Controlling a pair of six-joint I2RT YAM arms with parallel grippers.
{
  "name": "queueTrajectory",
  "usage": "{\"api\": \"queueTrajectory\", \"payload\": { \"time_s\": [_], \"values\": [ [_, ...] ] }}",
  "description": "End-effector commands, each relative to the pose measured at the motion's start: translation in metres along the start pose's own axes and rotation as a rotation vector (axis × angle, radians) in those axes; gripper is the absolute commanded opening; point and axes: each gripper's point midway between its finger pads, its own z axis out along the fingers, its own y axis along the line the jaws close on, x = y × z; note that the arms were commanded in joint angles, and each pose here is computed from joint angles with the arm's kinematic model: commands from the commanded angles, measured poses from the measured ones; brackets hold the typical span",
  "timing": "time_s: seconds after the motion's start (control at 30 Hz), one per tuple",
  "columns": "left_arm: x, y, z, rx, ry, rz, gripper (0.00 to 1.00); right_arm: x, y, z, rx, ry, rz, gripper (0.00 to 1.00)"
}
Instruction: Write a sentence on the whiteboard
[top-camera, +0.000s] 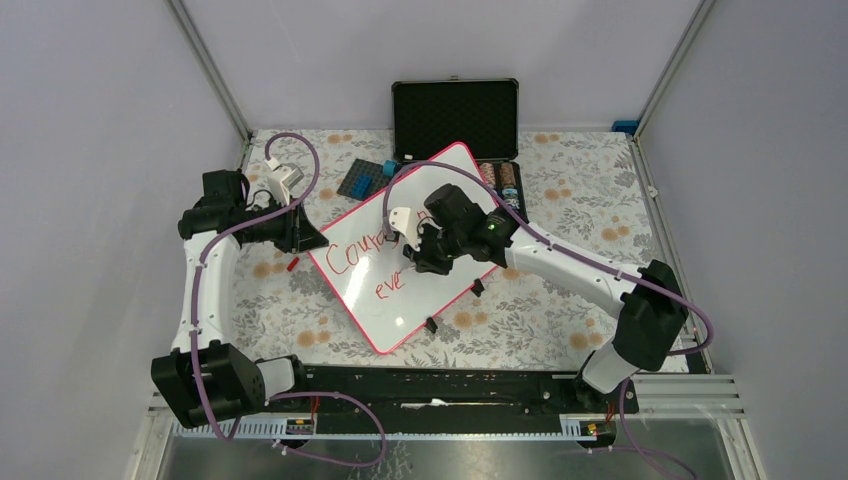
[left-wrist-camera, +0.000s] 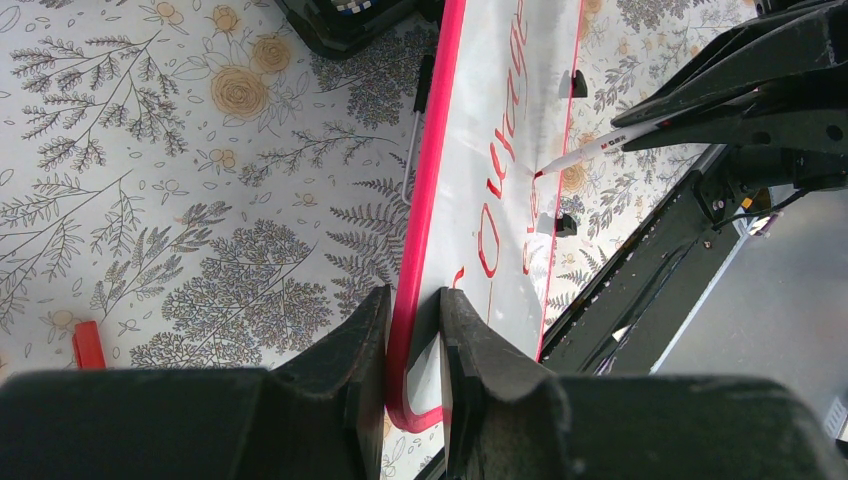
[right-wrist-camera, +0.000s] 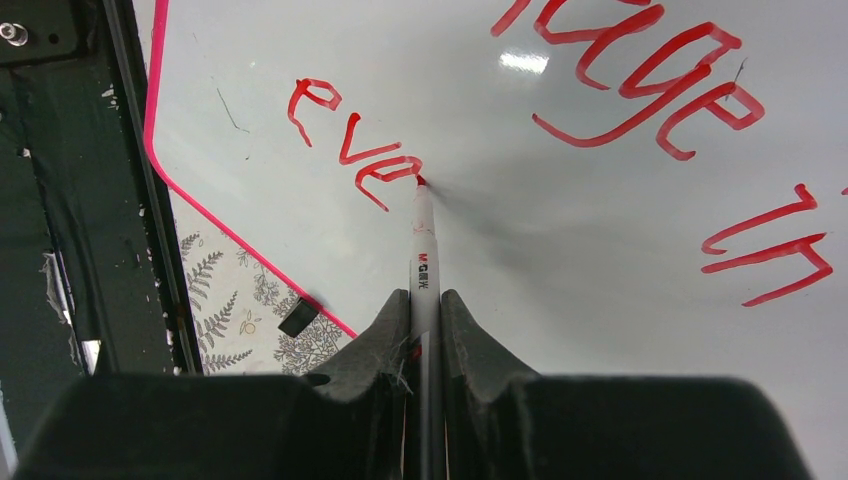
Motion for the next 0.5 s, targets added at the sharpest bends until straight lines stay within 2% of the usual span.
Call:
{"api": "queueTrajectory", "payload": {
  "time_s": [0.0,0.47],
  "values": [
    [-0.001,0.008,0.002,-0.026,0.002,0.047,0.01,0.001,-0.012,-0.008,0.046,-0.012,-0.017,0.0],
    [-0.001,0.008,0.002,-0.023,0.004,0.045,0.01,0.017,0.006,-0.007,-0.017,0.001,0.002,0.0]
  ]
}}
